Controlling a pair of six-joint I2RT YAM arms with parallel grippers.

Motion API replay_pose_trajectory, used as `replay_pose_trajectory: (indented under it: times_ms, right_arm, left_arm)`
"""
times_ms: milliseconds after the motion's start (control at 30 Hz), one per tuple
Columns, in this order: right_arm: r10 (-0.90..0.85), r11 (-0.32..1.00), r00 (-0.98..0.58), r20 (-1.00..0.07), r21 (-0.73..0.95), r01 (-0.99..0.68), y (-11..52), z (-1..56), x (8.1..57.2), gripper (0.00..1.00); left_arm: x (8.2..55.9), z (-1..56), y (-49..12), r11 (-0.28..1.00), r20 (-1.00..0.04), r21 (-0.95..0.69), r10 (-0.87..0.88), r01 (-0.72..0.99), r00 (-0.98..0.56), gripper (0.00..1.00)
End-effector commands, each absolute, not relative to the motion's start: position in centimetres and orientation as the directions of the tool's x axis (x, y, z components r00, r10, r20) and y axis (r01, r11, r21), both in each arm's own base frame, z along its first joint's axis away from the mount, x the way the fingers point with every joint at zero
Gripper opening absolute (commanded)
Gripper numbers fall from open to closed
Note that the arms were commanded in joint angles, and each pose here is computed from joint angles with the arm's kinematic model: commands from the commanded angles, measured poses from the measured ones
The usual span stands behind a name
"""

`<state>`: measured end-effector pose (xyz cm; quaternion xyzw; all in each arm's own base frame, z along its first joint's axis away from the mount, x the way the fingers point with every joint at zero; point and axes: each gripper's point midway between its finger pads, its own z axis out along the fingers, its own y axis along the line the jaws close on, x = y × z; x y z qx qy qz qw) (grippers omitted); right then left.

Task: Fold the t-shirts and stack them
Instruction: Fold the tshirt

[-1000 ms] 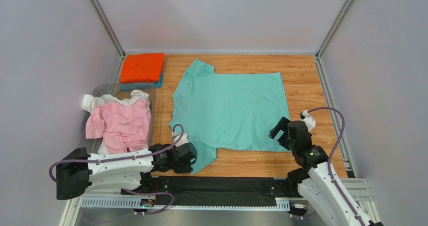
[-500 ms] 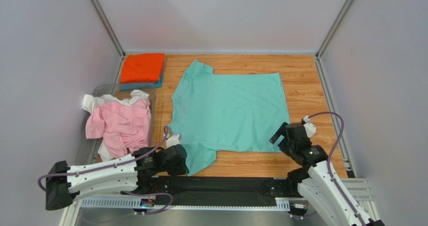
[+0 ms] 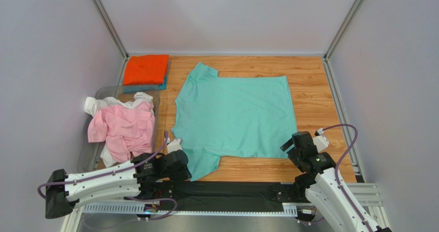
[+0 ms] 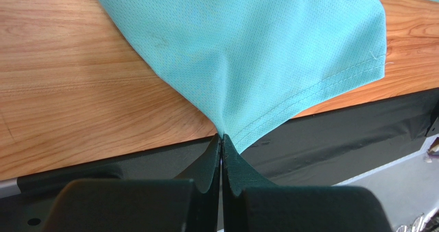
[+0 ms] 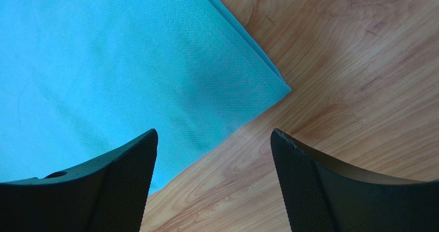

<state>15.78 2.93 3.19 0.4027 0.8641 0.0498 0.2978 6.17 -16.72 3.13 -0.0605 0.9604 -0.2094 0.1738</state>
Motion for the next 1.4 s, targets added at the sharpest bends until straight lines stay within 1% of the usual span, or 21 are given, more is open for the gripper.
replay_pose_trajectory:
  times_ms: [0, 67, 133, 167, 300, 367, 433, 567, 600, 633, 667, 733, 767, 833, 867, 900, 967, 1033, 1233, 1367]
  right_arm:
    - [0.771, 0.606, -0.416, -0.483, 0.353, 0.713, 2.3, 2.9, 16.1, 0.81]
    - [0.776, 0.599, -0.410, -0.480, 0.355, 0.718, 2.3, 2.5, 16.1, 0.78]
    - [0.775, 0.593, -0.406, -0.484, 0.337, 0.731, 2.0, 1.8, 15.9, 0.73]
    - [0.773, 0.594, -0.400, -0.492, 0.340, 0.729, 1.9, 1.9, 16.1, 0.67]
    - [0.768, 0.594, -0.397, -0.503, 0.329, 0.734, 1.7, 1.7, 16.2, 0.56]
    - [0.762, 0.602, -0.404, -0.507, 0.325, 0.729, 1.7, 1.6, 16.4, 0.53]
    - [0.759, 0.603, -0.404, -0.510, 0.317, 0.732, 1.6, 1.5, 16.4, 0.52]
    - [0.749, 0.613, -0.414, -0.517, 0.304, 0.729, 1.6, 1.3, 16.7, 0.44]
    - [0.744, 0.619, -0.420, -0.519, 0.300, 0.726, 1.6, 1.3, 16.7, 0.37]
    - [0.742, 0.622, -0.425, -0.518, 0.295, 0.726, 1.6, 1.2, 16.7, 0.35]
    - [0.742, 0.623, -0.426, -0.518, 0.296, 0.724, 1.6, 1.2, 16.8, 0.29]
    - [0.732, 0.636, -0.439, -0.520, 0.293, 0.714, 1.7, 1.2, 16.8, 0.24]
    - [0.732, 0.639, -0.441, -0.520, 0.297, 0.710, 1.8, 1.3, 16.9, 0.18]
    - [0.723, 0.651, -0.448, -0.526, 0.301, 0.697, 1.9, 1.4, 17.1, 0.12]
    - [0.720, 0.658, -0.454, -0.524, 0.308, 0.687, 2.1, 1.5, 17.3, 0.05]
    - [0.716, 0.665, -0.461, -0.524, 0.313, 0.678, 2.3, 1.5, 17.4, 0.02]
    - [0.702, 0.684, -0.476, -0.530, 0.315, 0.658, 2.5, 1.9, 17.6, 0.00]
    - [0.688, 0.700, -0.482, -0.543, 0.321, 0.638, 2.6, 2.7, 18.1, 0.00]
    - [0.655, 0.740, -0.496, -0.570, 0.352, 0.573, 3.5, 5.8, 20.1, 0.00]
    - [0.623, 0.767, -0.520, -0.584, 0.329, 0.551, 3.8, 6.8, 21.1, 0.00]
  left_arm:
    - [6.8, 3.6, -16.6, 0.905, -0.341, -0.424, -0.203, -0.042, -0.918, 0.00]
    - [6.9, 3.8, -16.6, 0.904, -0.354, -0.426, -0.198, -0.031, -0.914, 0.00]
    - [7.1, 4.0, -16.6, 0.903, -0.363, -0.429, -0.203, -0.031, -0.909, 0.00]
    - [7.3, 4.0, -16.6, 0.903, -0.371, -0.429, -0.204, -0.028, -0.906, 0.00]
    - [7.6, 4.6, -16.8, 0.898, -0.386, -0.439, -0.207, -0.018, -0.899, 0.00]
    - [7.8, 4.8, -16.9, 0.896, -0.394, -0.444, -0.212, -0.016, -0.895, 0.00]
    - [7.9, 5.0, -17.0, 0.896, -0.401, -0.443, -0.210, -0.011, -0.892, 0.00]
    - [8.3, 5.3, -16.9, 0.897, -0.419, -0.442, -0.214, -0.008, -0.882, 0.00]
    - [8.4, 5.4, -17.0, 0.895, -0.421, -0.445, -0.218, -0.009, -0.880, 0.00]
    - [8.4, 5.5, -17.1, 0.894, -0.423, -0.447, -0.218, -0.007, -0.880, 0.00]
    - [8.5, 5.5, -17.0, 0.897, -0.427, -0.442, -0.218, -0.007, -0.878, 0.00]
    - [8.6, 5.8, -17.1, 0.892, -0.429, -0.452, -0.227, -0.010, -0.874, 0.00]
    - [8.7, 5.9, -17.2, 0.890, -0.432, -0.456, -0.229, -0.008, -0.872, 0.00]
    - [9.0, 6.3, -17.5, 0.886, -0.442, -0.464, -0.233, -0.001, -0.866, 0.00]
    - [9.1, 6.4, -17.5, 0.885, -0.449, -0.466, -0.235, 0.001, -0.862, 0.00]
    - [9.2, 6.7, -17.6, 0.882, -0.455, -0.472, -0.237, 0.006, -0.858, 0.00]
    - [9.6, 7.2, -17.8, 0.880, -0.473, -0.474, -0.239, 0.017, -0.848, 0.00]
    - [10.0, 8.0, -18.0, 0.876, -0.489, -0.481, -0.244, 0.025, -0.838, 0.00]
    - [12.0, 10.7, -18.9, 0.876, -0.580, -0.476, -0.245, 0.080, -0.777, 0.00]
    - [14.1, 12.0, -19.4, 0.907, -0.623, -0.412, -0.212, 0.085, -0.753, 0.00]
